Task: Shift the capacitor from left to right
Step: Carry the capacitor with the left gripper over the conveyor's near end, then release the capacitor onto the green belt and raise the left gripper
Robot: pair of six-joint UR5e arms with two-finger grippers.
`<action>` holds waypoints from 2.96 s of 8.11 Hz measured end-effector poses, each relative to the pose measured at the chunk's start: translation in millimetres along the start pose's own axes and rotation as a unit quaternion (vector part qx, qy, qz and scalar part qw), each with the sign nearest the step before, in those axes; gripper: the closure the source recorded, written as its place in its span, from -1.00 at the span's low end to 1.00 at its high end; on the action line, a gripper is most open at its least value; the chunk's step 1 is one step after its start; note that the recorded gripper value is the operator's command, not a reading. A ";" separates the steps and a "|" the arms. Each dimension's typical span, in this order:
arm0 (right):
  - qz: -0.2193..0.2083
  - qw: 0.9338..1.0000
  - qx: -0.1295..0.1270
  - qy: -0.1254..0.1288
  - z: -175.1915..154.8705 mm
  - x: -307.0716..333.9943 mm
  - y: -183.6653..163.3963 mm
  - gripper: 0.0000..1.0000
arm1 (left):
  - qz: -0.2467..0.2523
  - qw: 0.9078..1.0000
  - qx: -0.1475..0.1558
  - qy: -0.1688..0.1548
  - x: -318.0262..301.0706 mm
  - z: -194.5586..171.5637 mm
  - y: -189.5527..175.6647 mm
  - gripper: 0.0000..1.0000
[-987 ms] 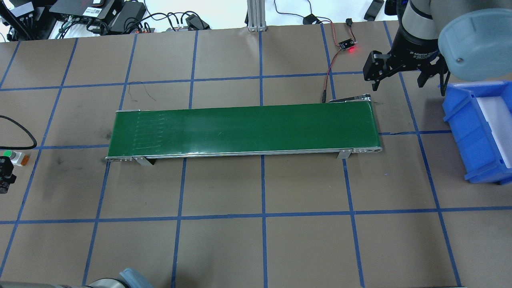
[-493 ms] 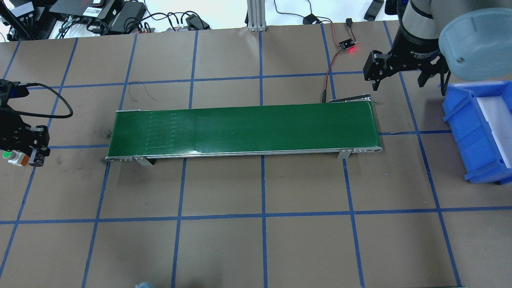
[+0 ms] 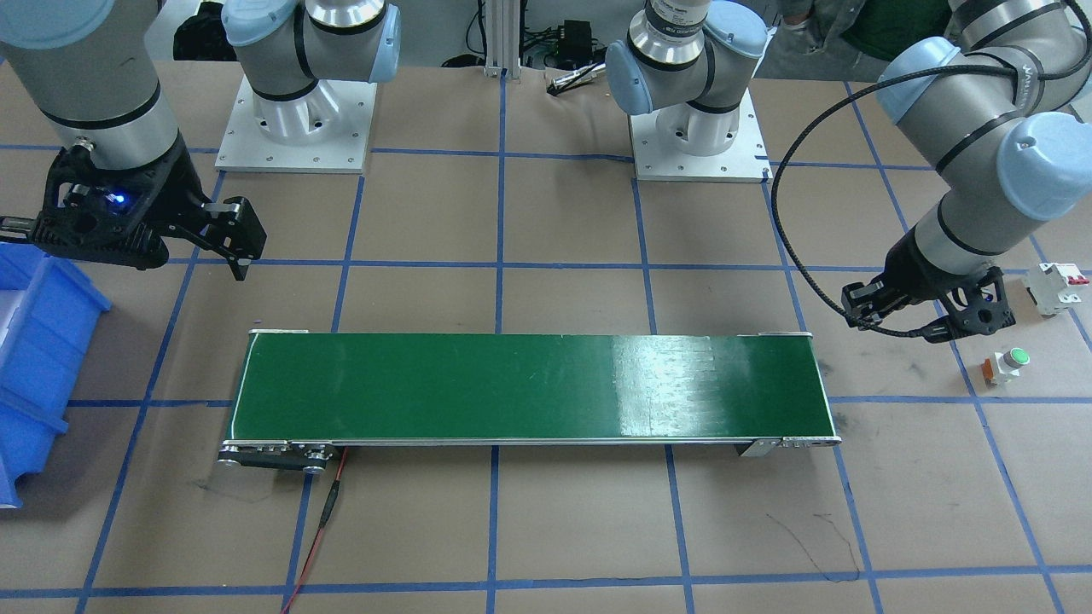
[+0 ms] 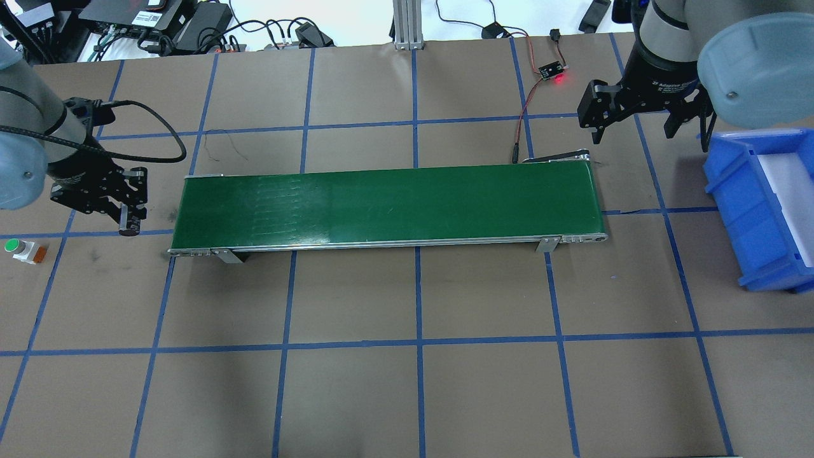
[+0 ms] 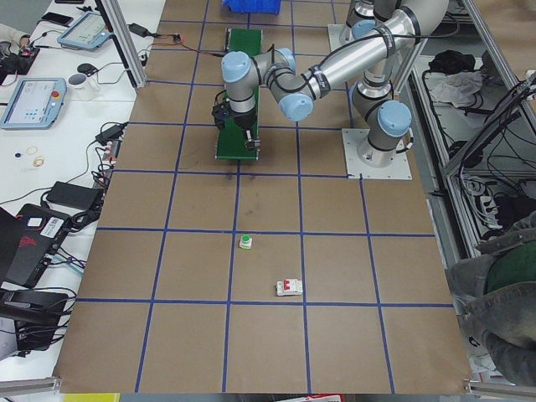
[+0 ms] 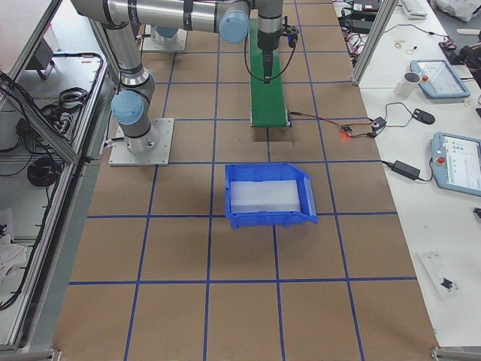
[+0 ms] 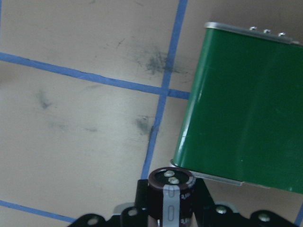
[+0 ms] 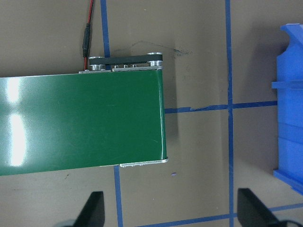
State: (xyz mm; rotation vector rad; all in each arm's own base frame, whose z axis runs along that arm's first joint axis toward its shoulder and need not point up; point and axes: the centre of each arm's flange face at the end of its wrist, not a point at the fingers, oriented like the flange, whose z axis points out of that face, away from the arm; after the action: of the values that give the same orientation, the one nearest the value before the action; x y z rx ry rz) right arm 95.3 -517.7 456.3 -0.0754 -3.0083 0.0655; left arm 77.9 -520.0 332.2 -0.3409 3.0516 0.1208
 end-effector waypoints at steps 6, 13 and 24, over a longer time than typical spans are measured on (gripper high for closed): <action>0.001 1.000 0.000 0.000 -0.1 0.0 -0.1 -1.00 | 0.026 0.999 -0.017 0.021 79.6 48.1 -22.2 0.58; 0.001 1.000 0.001 0.000 -0.1 0.0 -0.2 -1.00 | 0.040 0.998 0.041 0.013 90.1 63.3 -50.5 0.16; -0.021 1.000 0.004 -0.001 -0.7 0.0 -0.8 -1.00 | 0.026 0.984 0.175 -0.011 69.9 -79.7 -64.9 -1.00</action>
State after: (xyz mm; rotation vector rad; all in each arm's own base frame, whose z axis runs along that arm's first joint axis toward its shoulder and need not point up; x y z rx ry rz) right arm 95.4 -518.5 457.1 -0.0128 -3.0098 0.0728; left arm 19.5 -605.2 401.5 -0.2313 2.9794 -0.4026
